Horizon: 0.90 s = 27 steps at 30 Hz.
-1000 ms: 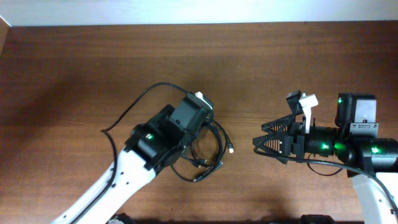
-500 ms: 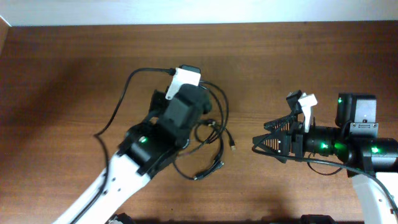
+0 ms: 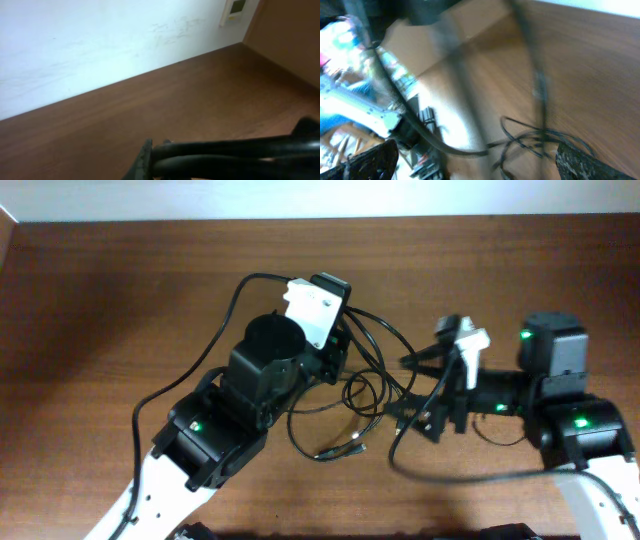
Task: Untangle cables
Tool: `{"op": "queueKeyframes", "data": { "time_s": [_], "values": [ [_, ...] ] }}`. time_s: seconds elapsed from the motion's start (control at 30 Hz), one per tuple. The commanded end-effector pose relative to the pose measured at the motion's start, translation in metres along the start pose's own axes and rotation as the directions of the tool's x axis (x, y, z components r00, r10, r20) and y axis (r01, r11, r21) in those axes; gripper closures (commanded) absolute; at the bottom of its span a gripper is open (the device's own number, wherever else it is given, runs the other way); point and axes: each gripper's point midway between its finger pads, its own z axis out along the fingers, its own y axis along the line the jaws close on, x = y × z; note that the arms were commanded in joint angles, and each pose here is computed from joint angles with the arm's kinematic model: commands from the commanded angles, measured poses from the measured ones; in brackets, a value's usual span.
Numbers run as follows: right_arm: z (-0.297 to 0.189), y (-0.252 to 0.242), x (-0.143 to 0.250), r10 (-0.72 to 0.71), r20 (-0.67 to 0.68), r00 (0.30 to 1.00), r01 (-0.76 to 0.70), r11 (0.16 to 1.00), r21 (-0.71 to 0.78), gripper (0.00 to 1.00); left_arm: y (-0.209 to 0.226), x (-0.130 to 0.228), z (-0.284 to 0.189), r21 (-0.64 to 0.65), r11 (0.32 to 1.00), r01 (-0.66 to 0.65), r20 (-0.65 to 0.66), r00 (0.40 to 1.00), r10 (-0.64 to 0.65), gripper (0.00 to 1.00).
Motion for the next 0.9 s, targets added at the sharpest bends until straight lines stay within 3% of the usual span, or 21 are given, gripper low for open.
{"op": "queueKeyframes", "data": {
  "time_s": [0.0, 0.17, 0.23, 0.37, 0.47, 0.63, 0.73, 0.87],
  "values": [
    [0.022, 0.041, -0.004, -0.129, -0.007, 0.992, 0.127, 0.979, -0.162, 0.01, 0.002, -0.005, 0.006, -0.024, 1.000, -0.001, 0.011, 1.000, 0.001, 1.00],
    [0.041, 0.080, 0.000, -0.224, -0.010, 0.975, 0.211, 0.932, -0.295, 0.01, 0.026, 0.000, 0.015, -0.158, 0.986, -0.048, -0.011, 0.999, 0.046, 1.00],
    [0.045, 0.092, 0.004, -0.236, -0.018, 0.971, 0.217, 0.916, -0.337, 0.01, 0.068, -0.001, 0.010, -0.350, 0.936, -0.036, -0.010, 0.999, 0.034, 1.00],
    [0.041, 0.112, 0.003, -0.275, 0.027, 0.961, 0.258, 0.862, -0.435, 0.01, 0.114, 0.003, 0.003, -0.474, 0.880, -0.013, -0.024, 1.000, 0.002, 1.00],
    [0.040, 0.114, 0.001, -0.284, 0.040, 0.958, 0.272, 0.855, -0.443, 0.01, 0.157, 0.029, 0.001, -0.572, 0.819, -0.032, -0.121, 0.992, -0.046, 1.00],
    [0.046, 0.101, 0.000, -0.269, 0.010, 0.963, 0.253, 0.894, -0.370, 0.01, 0.184, 0.061, -0.010, -0.631, 0.775, -0.042, -0.221, 0.967, -0.127, 1.00],
    [0.056, 0.064, 0.000, -0.120, -0.067, 0.991, 0.108, 0.982, -0.156, 0.01, 0.186, 0.067, -0.011, -0.634, 0.772, -0.055, -0.245, 0.960, -0.133, 1.00],
    [0.056, 0.030, 0.008, 0.009, -0.113, 0.994, -0.003, 0.999, 0.053, 0.01, 0.193, 0.073, -0.013, -0.647, 0.761, -0.060, -0.262, 0.954, -0.148, 0.97]
  ]
}}
